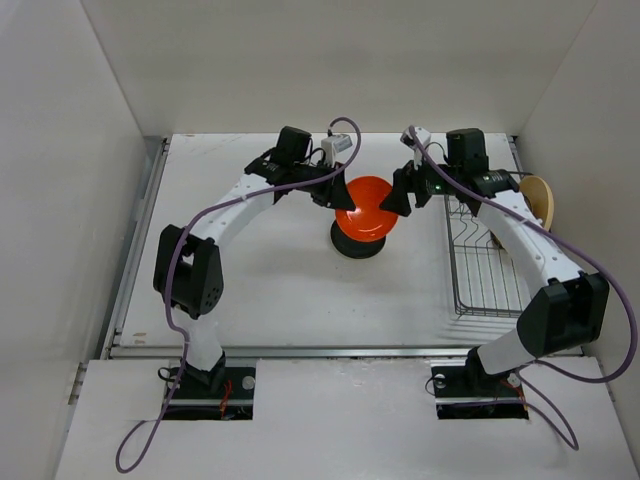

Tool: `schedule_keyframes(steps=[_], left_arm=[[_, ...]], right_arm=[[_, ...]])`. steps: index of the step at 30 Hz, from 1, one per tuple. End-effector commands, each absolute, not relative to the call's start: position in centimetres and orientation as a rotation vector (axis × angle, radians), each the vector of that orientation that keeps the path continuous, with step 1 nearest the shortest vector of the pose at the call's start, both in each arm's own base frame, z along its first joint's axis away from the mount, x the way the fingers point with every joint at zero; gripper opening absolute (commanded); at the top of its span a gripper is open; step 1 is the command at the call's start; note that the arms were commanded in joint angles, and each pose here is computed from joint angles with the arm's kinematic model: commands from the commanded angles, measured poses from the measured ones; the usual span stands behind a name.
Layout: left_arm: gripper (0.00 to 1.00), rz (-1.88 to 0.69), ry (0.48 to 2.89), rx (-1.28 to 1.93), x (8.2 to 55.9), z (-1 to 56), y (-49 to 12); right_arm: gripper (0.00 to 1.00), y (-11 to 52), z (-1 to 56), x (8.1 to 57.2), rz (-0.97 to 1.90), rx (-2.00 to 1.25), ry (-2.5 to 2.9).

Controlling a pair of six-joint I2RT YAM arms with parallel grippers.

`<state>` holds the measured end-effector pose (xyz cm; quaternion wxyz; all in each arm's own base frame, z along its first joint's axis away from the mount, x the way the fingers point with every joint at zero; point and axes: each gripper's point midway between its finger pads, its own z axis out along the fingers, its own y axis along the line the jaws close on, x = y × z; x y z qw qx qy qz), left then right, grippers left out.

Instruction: Unload the plates from the dish rack

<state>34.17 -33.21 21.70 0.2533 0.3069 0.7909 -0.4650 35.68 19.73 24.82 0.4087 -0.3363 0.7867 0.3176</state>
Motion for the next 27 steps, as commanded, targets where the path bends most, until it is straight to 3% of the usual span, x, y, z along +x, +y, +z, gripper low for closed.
schedule_keyframes(steps=[1, 9, 27], left_arm=[[0.02, -1.189, 2.132, 0.808, 36.0, 21.8, -33.1], [0.00, -0.920, 2.409, 0.623, 39.5, 14.4, -31.3], [0.03, -0.792, 2.525, 0.573, 40.9, 10.2, -30.4]], right_arm=[[0.84, 19.9, 25.1, 35.7, 0.777, -0.859, 1.957], [0.86, 15.7, 26.8, 37.9, 0.564, -0.653, 1.918], [0.86, 14.1, 28.2, 37.4, 0.562, -0.613, 1.888]])
